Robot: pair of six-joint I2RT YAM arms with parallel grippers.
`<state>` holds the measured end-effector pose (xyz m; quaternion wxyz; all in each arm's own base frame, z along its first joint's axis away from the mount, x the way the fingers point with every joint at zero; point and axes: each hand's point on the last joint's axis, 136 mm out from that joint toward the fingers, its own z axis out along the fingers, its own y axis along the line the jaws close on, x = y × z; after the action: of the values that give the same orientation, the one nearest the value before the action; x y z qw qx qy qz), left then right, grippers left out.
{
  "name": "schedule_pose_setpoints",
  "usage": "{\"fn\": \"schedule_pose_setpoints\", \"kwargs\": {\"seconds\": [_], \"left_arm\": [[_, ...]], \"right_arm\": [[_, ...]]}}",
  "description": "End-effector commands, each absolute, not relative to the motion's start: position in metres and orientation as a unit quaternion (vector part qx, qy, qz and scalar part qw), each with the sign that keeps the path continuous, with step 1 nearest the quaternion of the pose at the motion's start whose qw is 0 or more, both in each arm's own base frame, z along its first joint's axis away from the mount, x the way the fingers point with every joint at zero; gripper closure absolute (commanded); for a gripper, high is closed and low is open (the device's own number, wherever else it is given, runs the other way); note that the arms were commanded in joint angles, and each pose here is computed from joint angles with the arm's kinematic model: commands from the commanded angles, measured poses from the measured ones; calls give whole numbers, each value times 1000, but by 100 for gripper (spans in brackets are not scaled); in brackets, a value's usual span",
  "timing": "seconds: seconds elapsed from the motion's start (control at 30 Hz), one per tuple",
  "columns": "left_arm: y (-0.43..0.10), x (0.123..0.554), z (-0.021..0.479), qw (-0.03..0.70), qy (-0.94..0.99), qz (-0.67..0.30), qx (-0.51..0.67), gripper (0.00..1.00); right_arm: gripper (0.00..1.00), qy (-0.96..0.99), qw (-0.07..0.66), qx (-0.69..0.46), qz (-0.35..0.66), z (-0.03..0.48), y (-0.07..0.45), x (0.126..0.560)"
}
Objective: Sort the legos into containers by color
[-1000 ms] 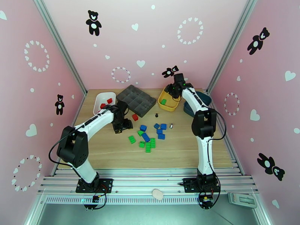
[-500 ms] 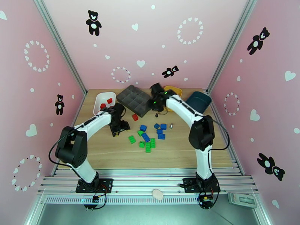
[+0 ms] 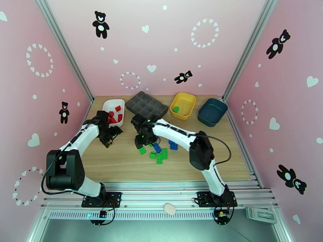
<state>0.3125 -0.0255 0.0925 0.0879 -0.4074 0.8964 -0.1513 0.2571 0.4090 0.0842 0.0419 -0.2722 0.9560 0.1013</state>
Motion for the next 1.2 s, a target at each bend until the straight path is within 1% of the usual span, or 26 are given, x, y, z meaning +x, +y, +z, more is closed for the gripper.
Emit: {"fn": "schedule_pose_setpoints", "kwargs": {"seconds": [0.0,0.33,0.67,0.83,1.0,1.17], "left_arm": [[-24,304,97,92,888,-170,-417,8],[-27,283,87,78,890,-173,-415,9],[-29,281,84,72,892,-176,-410,11],[-31,281,82,68,893,-180,-408,12],[-39,285,79,62,891,-198,-404,13],[-68,299,78,52,895,-230,-378,14]], "right_arm": [[40,955,16,-286,73,67,408,250],[44,954,-7,-292,65,39,419,246],[50,957,-12,-287,28,18,411,251],[60,958,-3,-286,21,20,410,255],[74,959,24,-280,32,46,409,265],[78,968,54,-237,64,81,393,290]]}}
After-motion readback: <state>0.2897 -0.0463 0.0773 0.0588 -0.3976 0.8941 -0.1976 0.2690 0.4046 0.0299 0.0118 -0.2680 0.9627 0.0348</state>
